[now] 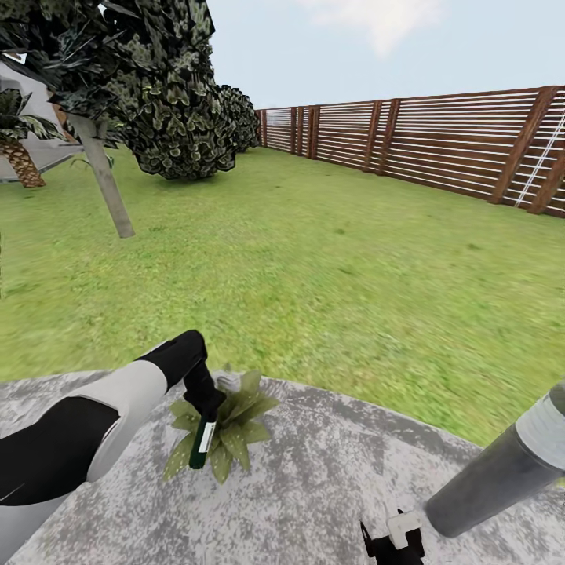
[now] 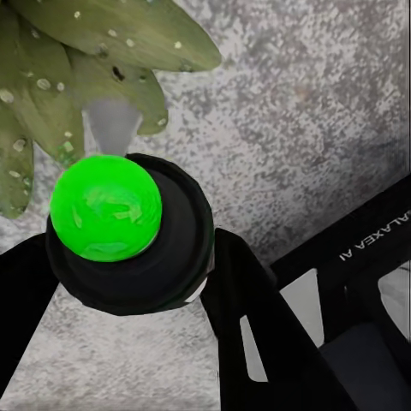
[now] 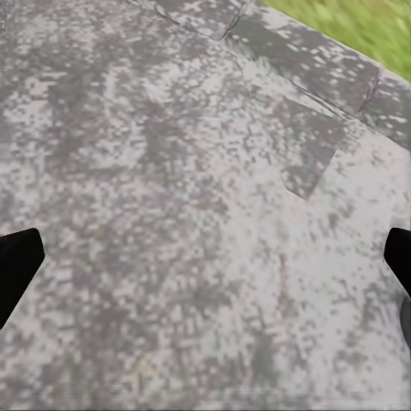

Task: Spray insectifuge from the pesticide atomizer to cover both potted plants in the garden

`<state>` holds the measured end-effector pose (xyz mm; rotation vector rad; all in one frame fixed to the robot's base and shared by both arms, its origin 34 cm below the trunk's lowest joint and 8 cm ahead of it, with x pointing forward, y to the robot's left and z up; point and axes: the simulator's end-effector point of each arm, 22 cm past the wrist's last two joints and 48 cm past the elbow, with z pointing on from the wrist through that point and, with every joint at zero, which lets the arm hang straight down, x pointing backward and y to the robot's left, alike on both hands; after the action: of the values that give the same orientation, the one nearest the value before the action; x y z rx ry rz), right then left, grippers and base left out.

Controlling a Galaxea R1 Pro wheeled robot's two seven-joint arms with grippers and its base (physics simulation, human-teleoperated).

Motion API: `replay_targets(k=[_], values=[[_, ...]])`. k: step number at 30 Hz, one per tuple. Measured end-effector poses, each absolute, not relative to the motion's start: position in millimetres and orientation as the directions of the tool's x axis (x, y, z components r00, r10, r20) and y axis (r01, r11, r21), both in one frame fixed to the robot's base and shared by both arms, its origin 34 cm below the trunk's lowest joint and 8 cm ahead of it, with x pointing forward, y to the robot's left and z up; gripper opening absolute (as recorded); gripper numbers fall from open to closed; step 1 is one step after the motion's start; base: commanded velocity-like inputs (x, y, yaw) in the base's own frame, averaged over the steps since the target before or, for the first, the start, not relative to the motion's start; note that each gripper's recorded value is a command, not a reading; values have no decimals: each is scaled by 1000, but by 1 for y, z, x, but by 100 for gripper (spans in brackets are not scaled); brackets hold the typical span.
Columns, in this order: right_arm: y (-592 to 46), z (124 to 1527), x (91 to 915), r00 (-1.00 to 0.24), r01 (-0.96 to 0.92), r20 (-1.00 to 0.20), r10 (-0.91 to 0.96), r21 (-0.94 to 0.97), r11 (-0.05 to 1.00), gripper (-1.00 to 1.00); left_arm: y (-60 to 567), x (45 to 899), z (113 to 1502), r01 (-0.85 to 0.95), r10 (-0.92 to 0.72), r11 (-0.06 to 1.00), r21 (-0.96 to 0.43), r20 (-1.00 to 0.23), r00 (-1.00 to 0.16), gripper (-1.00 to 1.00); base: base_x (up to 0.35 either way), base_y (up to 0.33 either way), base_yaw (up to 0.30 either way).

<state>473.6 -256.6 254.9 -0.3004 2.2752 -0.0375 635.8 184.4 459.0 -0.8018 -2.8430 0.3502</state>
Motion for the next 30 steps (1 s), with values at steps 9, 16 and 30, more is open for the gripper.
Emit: replay_targets(k=[9, 16, 30], values=[[-257, 255, 474, -634, -203, -739, -227, -125, 971, 100, 186, 636, 459, 493, 531, 829, -265, 98, -841, -100, -280, -85, 0], [-257, 255, 474, -634, -203, -739, -227, -125, 971, 100, 187, 636, 459, 492, 530, 830, -261, 99, -842, -100, -21, -6, 0], [-256, 255, 474, -634, -203, -740, -227, -124, 971, 100, 197, 636, 457, 482, 518, 839, -251, 103, -849, -100, -13, -51, -17]])
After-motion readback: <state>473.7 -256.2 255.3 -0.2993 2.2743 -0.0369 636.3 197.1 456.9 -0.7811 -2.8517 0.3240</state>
